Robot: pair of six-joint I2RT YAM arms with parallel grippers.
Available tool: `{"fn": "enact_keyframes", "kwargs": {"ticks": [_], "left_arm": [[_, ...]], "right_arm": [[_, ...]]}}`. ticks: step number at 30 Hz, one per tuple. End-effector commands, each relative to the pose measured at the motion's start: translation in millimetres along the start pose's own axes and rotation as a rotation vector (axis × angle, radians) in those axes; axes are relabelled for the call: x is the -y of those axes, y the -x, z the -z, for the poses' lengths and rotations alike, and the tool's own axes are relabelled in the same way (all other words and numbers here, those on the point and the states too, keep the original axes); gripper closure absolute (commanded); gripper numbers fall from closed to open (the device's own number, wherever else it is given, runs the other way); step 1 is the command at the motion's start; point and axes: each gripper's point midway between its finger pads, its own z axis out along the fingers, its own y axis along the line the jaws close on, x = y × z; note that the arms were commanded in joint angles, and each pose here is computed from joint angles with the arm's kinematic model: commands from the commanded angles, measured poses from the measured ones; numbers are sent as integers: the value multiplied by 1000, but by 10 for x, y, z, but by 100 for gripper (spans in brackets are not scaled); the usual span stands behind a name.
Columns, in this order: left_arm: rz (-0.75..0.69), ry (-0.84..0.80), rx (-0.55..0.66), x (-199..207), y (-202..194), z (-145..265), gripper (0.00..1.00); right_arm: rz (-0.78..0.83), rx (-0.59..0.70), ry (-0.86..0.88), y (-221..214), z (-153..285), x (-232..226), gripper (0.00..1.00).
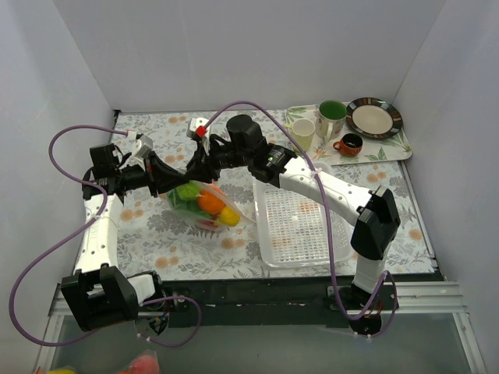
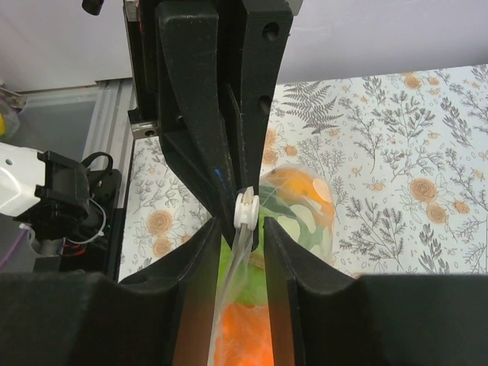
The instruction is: Open the zip-top bag and remove the fake food
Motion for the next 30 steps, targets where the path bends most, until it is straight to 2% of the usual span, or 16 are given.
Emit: {"fn": "enact_keyframes", "kwargs": {"ticks": [1,6,12,18,23,27,30], "left_arm": [[-26,-217,111,418,252,13,95],[-29,-217,110,419,253,10,95],[-29,-218,112,414,264,10,95],[-32,-215,111,404,276,12,95],[-34,-217,112,401,285,13,95],[-40,-217,112,401,298,13,95],[-38,-218,112,405,297,11,95]], "right_arm": [[71,110,20,520,95,-119,58],[78,120,19,574,95,-115,55],[76,116,31,583,61,-112,68],[63,97,30,497,46,-102,69],[58,89,28,467,51,-104,63],[51,78,29,426,46,-102,52],[47,74,29,406,46,-104,52]]}}
